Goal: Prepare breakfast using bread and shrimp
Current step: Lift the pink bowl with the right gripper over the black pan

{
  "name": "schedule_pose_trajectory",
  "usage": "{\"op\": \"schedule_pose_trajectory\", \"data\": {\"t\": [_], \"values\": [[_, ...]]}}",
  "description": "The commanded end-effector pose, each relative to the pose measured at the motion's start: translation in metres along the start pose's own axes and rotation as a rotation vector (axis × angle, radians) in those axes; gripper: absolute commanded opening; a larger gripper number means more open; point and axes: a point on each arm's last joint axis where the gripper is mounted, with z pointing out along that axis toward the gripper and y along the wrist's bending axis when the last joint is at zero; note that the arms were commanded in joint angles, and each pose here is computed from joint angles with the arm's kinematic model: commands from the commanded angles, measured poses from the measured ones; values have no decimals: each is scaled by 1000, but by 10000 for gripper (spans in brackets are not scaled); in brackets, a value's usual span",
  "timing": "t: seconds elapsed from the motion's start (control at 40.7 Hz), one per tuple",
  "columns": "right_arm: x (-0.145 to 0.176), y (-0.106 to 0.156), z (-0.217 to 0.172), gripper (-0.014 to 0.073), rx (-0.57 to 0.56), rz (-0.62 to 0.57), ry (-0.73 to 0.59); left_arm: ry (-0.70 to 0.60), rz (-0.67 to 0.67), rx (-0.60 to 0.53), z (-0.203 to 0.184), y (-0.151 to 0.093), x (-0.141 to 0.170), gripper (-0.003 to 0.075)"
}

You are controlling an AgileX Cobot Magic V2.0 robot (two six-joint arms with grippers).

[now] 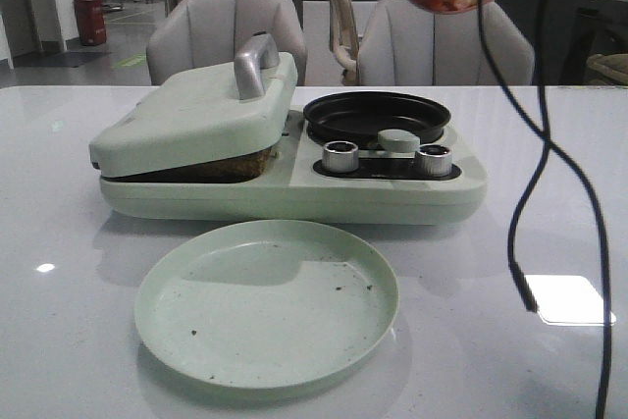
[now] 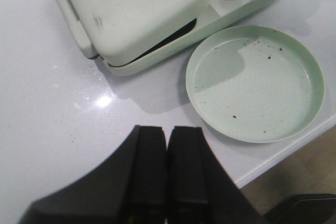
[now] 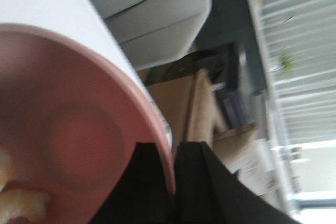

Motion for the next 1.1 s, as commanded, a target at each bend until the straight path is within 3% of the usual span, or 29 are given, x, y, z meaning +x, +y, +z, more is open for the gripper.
{"op": "schedule_pose_trajectory", "data": {"t": [0.0, 0.098, 0.27, 0.81, 1.08], "values": [[-19, -26, -15, 44, 225, -67, -84, -91, 0, -3, -6, 0, -12, 101], [-30, -12, -14, 44, 333, -122, -95, -91, 0, -3, -6, 0, -12, 101], [-39, 3, -9, 44, 321, -132, -100, -92, 2, -4, -6, 0, -12, 101], [-58, -55, -28, 44, 441, -49, -149, -92, 22, -22, -6, 2, -12, 101], [-60, -45, -21, 44, 419, -30, -154, -92, 22, -23, -6, 2, -12, 101]]}}
